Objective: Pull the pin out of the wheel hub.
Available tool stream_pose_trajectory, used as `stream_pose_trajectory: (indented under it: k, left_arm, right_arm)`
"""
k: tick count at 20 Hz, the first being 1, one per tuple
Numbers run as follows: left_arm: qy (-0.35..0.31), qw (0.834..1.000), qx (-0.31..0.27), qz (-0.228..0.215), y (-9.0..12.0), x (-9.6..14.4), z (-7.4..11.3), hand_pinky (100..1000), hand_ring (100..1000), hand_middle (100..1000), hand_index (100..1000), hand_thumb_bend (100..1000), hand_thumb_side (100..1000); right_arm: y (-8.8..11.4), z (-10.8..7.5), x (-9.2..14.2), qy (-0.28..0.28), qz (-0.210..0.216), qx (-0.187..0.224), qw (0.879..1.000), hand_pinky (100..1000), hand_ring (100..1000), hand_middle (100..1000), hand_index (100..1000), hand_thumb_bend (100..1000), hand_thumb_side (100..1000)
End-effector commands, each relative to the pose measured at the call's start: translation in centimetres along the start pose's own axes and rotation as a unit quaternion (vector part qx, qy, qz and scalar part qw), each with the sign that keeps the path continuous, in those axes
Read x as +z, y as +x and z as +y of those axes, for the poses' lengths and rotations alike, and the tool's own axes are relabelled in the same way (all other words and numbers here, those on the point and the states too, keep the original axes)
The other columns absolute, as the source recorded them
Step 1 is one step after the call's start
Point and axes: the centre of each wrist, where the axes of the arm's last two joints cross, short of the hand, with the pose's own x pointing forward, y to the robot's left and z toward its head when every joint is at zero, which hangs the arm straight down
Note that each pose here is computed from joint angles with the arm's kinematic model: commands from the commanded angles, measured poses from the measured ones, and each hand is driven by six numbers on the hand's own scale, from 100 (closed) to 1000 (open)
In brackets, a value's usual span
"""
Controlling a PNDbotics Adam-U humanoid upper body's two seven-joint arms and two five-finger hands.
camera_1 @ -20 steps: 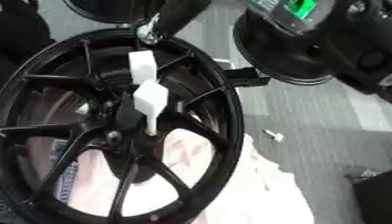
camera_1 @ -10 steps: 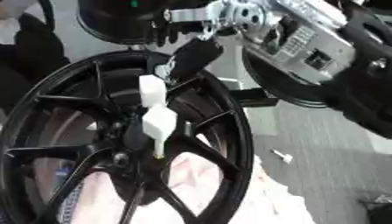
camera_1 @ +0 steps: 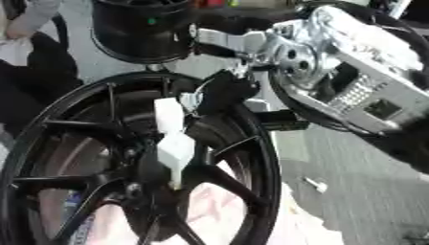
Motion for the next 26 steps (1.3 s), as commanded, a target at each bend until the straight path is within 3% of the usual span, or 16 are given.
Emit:
stream_pose_trajectory:
  k: [1,6,13,17,22,24,26]
  left_arm:
    - [0.002,1.000,-0.005,-0.012,0.60,-0.25,0.24,651,527,544,714,228,333]
    - [0.003,1.000,-0.005,-0.010,0.54,-0.18,0.26,651,527,543,714,226,336]
    - [0.003,1.000,-0.004,-0.009,0.53,-0.17,0.22,650,526,543,714,222,341]
    - [0.001,1.000,-0.003,-0.008,0.54,-0.16,0.16,650,525,543,713,219,343]
    - [0.001,1.000,-0.002,-0.009,0.56,-0.18,0.12,650,524,543,713,218,347]
    - [0.001,1.000,-0.002,-0.009,0.56,-0.18,0.12,650,524,543,713,217,346]
    - [0.002,1.000,-0.002,-0.009,0.55,-0.18,0.13,650,524,543,713,217,346]
  right_arm:
    - [0.03,-0.88,0.75,0.020,0.050,-0.020,0.998,893,842,773,865,100,319]
    - [0.32,-0.78,0.62,0.011,0.047,-0.027,0.998,887,837,766,860,100,293]
    - [0.49,-0.16,0.35,0.020,0.039,-0.034,0.998,893,850,779,868,100,390]
    - [0.67,-0.14,0.27,0.026,0.024,-0.030,0.999,895,853,772,865,100,368]
    - [0.91,-0.15,0.20,0.029,0.013,-0.024,0.999,900,855,767,861,100,283]
    - [0.88,-0.15,0.20,0.033,0.010,-0.024,0.999,899,856,765,859,100,207]
    - [0.83,-0.20,0.23,0.036,0.008,-0.025,0.999,899,856,765,859,100,207]
